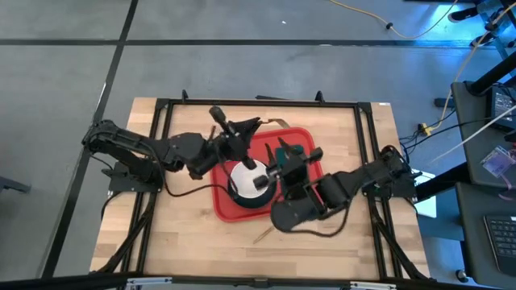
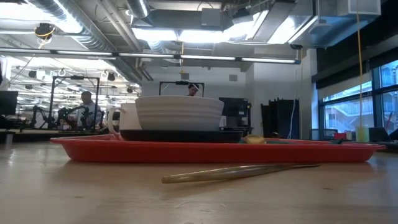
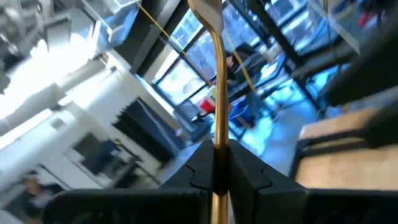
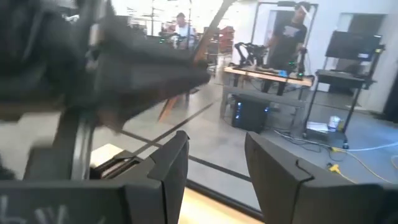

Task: Set up tray
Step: Put the gold fork to the right of the gold spoon on the green napkin on the red tray

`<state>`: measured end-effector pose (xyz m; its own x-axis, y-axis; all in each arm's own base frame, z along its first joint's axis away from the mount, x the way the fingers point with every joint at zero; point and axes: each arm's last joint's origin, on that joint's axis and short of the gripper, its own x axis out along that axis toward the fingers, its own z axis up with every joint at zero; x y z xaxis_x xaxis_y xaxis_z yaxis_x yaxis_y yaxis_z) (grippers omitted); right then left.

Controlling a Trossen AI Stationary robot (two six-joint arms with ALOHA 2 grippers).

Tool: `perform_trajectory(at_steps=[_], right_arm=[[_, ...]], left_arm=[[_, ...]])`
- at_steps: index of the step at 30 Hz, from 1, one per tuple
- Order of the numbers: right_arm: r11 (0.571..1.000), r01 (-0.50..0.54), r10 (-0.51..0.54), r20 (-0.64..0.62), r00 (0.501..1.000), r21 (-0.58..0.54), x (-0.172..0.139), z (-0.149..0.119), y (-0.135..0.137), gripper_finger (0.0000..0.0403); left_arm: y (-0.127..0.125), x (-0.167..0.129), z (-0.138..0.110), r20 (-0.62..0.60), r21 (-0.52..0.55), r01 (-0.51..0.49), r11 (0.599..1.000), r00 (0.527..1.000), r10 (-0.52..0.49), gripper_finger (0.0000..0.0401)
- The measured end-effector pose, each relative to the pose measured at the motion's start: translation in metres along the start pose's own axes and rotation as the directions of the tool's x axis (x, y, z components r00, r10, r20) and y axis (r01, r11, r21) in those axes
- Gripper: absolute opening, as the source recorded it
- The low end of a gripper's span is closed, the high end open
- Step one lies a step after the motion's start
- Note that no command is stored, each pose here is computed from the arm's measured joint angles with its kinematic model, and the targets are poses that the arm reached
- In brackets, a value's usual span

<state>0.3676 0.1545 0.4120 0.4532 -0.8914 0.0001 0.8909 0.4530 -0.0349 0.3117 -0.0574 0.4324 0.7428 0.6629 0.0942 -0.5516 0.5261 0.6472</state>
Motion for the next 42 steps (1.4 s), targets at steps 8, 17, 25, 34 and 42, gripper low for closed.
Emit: perform_trajectory(at_steps=[8, 17, 25, 34, 42], right_arm=[[0.997, 0.031, -0.031, -0.001, 1.000, -0.073, 0.012, 0.005, -0.002, 0.0161], [0.999, 0.023, -0.023, -0.001, 1.000, -0.039, 0.009, 0.051, -0.019, 0.0161], [0.993, -0.020, 0.019, -0.009, 1.000, -0.114, 0.011, 0.082, -0.026, 0.0161], [0.980, -0.139, 0.152, 0.089, 0.984, -0.140, 0.029, 0.121, -0.027, 0.0161], [0.981, -0.123, 0.142, 0.119, 0.983, -0.151, 0.052, 0.124, -0.030, 0.0161]], left_arm=[[-0.009, 0.023, -0.008, -0.037, 0.221, -0.056, 0.974, 0.997, 0.066, 0.0018], [0.014, 0.036, -0.004, 0.079, 0.272, -0.198, 0.942, 0.980, 0.183, 0.0018], [0.029, 0.035, 0.005, 0.271, 0.198, -0.292, 0.936, 0.934, 0.234, 0.0018], [0.045, 0.047, -0.003, 0.282, 0.111, -0.350, 0.930, 0.909, 0.308, 0.0018], [0.051, 0.047, -0.003, 0.329, 0.062, -0.382, 0.922, 0.880, 0.343, 0.0018]])
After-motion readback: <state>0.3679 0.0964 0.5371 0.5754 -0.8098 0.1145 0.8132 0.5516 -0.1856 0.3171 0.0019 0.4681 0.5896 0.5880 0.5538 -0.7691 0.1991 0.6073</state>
